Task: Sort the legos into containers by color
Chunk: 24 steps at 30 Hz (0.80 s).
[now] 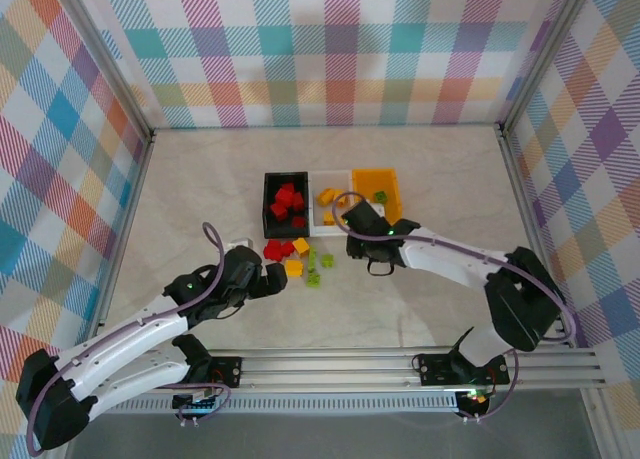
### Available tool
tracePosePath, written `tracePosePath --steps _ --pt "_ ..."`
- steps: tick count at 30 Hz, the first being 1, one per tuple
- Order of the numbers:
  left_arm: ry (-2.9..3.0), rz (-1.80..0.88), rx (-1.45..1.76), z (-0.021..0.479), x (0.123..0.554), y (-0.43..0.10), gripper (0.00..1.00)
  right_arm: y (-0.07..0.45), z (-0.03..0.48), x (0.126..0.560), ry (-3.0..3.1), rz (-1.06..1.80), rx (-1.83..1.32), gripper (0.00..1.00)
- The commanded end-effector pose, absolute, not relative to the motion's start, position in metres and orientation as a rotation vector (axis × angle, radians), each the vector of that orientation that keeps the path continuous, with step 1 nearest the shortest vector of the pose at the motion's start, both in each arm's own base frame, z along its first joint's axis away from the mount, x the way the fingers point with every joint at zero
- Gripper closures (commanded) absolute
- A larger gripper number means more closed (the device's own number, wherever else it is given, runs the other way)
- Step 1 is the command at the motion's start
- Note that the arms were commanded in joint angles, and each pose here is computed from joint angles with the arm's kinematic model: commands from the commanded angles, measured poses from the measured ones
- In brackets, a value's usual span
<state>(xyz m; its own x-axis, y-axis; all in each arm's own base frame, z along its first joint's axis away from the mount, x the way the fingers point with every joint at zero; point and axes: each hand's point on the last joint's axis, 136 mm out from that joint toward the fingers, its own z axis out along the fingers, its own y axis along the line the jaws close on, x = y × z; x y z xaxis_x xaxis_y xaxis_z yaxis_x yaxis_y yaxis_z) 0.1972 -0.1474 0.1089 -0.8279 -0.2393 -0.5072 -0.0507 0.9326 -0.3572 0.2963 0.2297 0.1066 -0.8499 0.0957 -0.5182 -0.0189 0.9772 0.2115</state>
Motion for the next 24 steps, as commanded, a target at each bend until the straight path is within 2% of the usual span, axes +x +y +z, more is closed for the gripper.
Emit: tracePosePath --steps 1,12,13,15,16,18,24 --pt "2.498 -0.492 -0.163 0.121 0.202 -0.16 0.0 0.215 0.138 0.327 2.485 0.247 0.089 0.68" --pt "2.537 -0.472 -0.066 0.115 0.206 -0.185 0.0 0.203 0.142 0.421 2.512 0.191 0.191 0.62" --pt "2.538 -0.47 -0.053 0.114 0.206 -0.188 0.0 0.205 0.143 0.425 2.512 0.197 0.19 0.58" --pt "2.538 -0.47 -0.026 0.112 0.206 -0.196 0.0 0.208 0.148 0.432 2.514 0.218 0.187 0.35" --pt "2.538 -0.471 -0.013 0.111 0.206 -0.2 0.0 0.209 0.15 0.433 2.514 0.222 0.184 0.3" --pt "2.541 -0.469 0.018 0.109 0.206 -0.21 0.01 0.212 0.16 0.43 2.499 0.258 0.177 0.25" --pt "2.539 -0.454 0.135 0.1 0.204 -0.246 0.08 0.207 0.174 0.4 2.45 0.351 0.168 0.24"
